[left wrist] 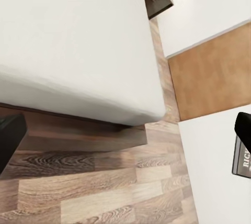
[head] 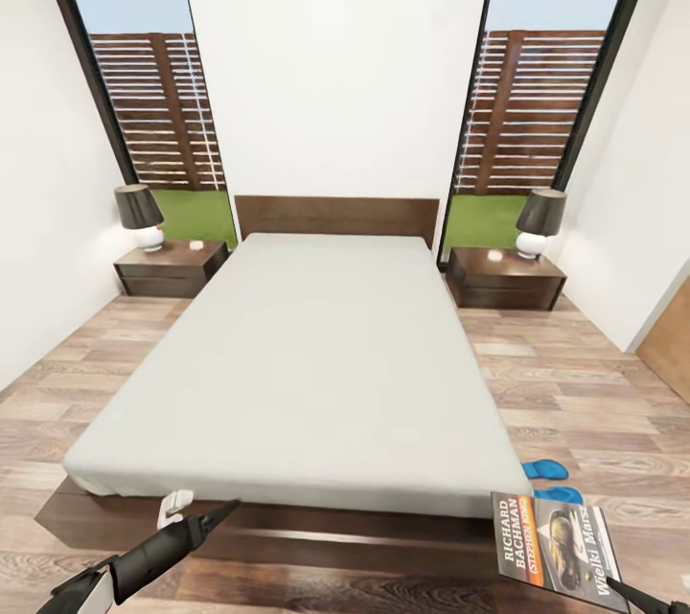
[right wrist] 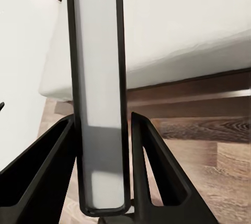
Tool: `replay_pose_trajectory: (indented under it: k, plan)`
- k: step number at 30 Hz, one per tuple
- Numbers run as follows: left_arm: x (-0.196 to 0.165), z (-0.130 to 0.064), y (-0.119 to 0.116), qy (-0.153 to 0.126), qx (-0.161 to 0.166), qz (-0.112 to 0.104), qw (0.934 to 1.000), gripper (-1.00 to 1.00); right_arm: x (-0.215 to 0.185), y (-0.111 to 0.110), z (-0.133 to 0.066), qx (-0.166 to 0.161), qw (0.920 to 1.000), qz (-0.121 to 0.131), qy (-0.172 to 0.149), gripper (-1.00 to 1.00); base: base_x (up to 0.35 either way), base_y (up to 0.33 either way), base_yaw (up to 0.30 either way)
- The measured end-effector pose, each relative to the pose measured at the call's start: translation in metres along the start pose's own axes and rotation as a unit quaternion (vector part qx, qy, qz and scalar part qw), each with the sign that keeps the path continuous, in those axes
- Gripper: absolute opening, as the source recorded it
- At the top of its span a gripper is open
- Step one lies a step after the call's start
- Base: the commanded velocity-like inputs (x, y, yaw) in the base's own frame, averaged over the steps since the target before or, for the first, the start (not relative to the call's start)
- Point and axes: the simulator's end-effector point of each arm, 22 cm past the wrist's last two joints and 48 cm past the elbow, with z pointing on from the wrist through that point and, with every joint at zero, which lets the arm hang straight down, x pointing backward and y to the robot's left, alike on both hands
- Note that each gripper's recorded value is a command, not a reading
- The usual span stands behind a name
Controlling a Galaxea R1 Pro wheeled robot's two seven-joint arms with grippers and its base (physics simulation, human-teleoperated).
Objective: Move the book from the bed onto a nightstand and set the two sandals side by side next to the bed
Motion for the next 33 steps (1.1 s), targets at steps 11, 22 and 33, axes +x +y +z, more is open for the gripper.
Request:
replay_pose_trajectory:
  k: [11,22,33]
  plan:
    - [0.009,0.019,0.006,-0.006,-0.048,-0.003,0.9988,1.0,0.028,0.002,0.04,0.018,0.9996,0.022,-0.004,-1.0,0.0,0.0,0.0]
    - [0.05,0.019,0.016,0.02,-0.073,0.024,0.9968,1.0,0.073,-0.017,0.094,0.109,0.9929,0.046,0.01,-1.0,0.0,0.0,0.0]
    - [0.112,-0.006,0.068,0.056,-0.198,0.091,0.9745,1.0,0.091,-0.001,0.13,0.118,0.9921,0.041,-0.001,-1.0,0.0,0.0,0.0]
